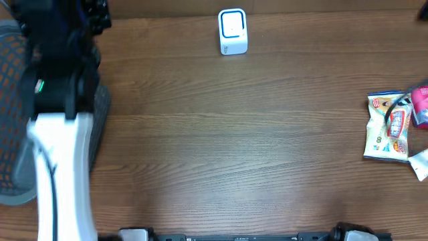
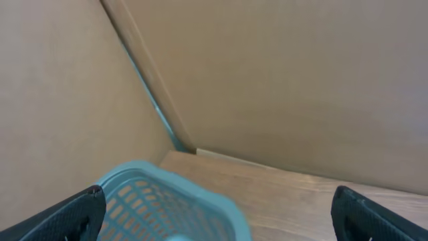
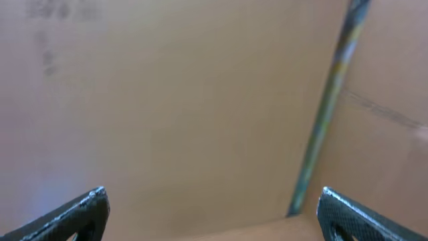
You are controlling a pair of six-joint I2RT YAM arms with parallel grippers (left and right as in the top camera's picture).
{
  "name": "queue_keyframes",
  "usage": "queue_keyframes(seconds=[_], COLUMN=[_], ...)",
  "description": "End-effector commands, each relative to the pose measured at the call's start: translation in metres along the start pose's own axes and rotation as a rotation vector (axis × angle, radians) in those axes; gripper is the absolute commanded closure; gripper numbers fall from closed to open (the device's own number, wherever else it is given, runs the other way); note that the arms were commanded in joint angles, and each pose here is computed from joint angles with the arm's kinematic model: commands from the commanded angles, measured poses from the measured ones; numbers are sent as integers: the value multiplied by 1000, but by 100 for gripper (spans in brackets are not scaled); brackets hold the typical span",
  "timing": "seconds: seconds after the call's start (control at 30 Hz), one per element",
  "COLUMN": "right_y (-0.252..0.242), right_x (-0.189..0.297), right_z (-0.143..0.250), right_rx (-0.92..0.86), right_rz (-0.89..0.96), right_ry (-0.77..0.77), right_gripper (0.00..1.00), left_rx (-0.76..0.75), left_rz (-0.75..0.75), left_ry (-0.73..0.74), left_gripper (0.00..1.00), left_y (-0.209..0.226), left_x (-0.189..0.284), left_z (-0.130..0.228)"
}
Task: Scan the item barcode
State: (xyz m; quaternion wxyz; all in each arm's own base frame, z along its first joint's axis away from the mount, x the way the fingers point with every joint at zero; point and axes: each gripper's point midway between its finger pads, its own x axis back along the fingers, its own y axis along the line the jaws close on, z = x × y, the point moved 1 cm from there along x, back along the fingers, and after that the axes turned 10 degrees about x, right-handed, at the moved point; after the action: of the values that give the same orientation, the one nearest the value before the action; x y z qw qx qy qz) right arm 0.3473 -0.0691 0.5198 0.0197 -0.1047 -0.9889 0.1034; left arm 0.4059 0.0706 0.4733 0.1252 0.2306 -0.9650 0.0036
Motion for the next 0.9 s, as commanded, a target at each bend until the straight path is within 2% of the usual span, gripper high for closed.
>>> queue_keyframes(seconds=[0.0,0.13,0.23,0.37,0.43,0.63,0.87], right_y=[33,52,53,49,50,58,66], right_x=[39,84,108,114,111,130,183], right_z=[35,69,78,63,63,59,60], right_rx=[-32,-28,-23,-14,-14,-6,-4], right_rz=[-165,-229,-220,-199,-201,-254,-291], right_ry=[-23,-87,-132,-228,-224,-259,-350], right_gripper=[0,0,0,0,0,0,0], left_rx=[35,80,117,137,137,159,200], left_rz=[100,113,122,229,270,229,226], left_ry=[-87,-204,-336,-441,-473,-573,-612], left_gripper=[0,0,0,0,0,0,0], left_y=[13,34,52,53,55,93,113], left_x=[57,99,134,170,187,246,278], left_z=[-11,4,19,36,42,65,106])
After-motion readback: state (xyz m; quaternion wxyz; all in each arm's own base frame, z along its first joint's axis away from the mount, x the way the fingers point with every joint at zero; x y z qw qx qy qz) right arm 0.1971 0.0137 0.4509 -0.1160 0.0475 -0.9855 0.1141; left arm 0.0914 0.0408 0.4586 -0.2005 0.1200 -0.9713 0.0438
